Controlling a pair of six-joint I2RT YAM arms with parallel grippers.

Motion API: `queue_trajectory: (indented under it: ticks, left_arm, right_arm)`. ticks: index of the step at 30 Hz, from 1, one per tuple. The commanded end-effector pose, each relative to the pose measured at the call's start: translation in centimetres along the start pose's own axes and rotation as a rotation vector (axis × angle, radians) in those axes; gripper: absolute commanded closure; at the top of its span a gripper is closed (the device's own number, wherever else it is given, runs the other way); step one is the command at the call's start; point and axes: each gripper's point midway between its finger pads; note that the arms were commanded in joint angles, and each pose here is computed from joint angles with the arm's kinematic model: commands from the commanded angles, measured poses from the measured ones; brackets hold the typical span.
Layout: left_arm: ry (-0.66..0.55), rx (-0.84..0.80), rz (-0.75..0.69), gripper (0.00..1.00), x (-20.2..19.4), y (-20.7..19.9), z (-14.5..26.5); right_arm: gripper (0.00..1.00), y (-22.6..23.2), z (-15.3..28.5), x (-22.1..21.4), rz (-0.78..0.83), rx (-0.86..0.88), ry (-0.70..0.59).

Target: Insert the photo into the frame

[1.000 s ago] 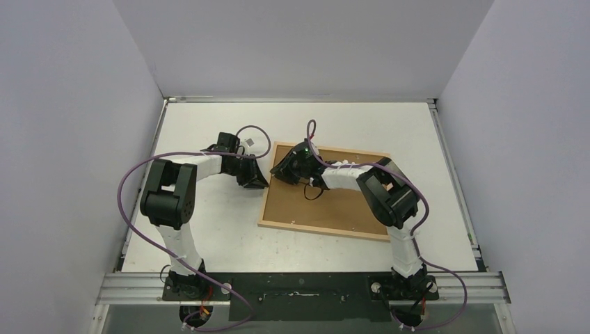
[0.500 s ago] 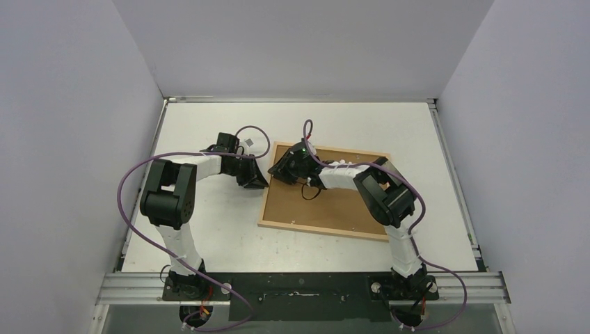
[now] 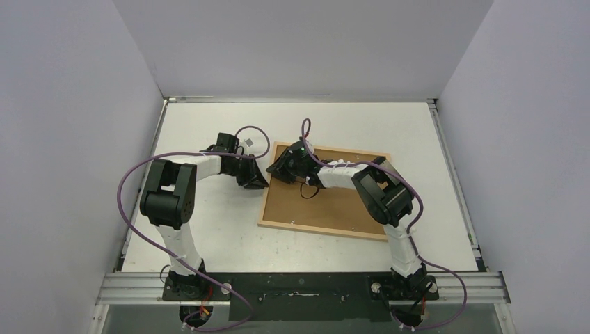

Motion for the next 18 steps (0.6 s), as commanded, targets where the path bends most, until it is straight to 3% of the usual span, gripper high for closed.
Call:
queue_trajectory:
  ticks: [1, 5, 12, 18]
  left_arm:
    - [0.048, 0.065, 0.021, 0.84, -1.9, 1.7, -0.6]
    - [0.044, 0.068, 0.021, 0.84, -1.7, 1.7, -0.5]
    - [-0.002, 0.043, 0.056, 0.79, 0.6, 1.2, 0.8]
    - [-0.037, -0.027, 0.107, 0.70, 2.5, 1.0, 1.9]
  right_arm:
    - [0.68, 1.3, -0.9, 1.2, 0.025, 0.074, -0.077]
    - [0.66, 3.8, -0.3, 1.3, 0.056, 0.177, -0.075]
    - [0.62, 11.0, 5.2, 2.2, 0.095, 0.470, -0.134]
    - [0.60, 10.2, 9.0, 5.3, 0.097, 0.433, -0.275]
Point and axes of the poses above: each gripper's point midway between its finger pads, its own z axis back along the fingers, its own y axis along the line the jaws close on, x = y × z, and after that the axes turned 7 degrees about -z, right-handed
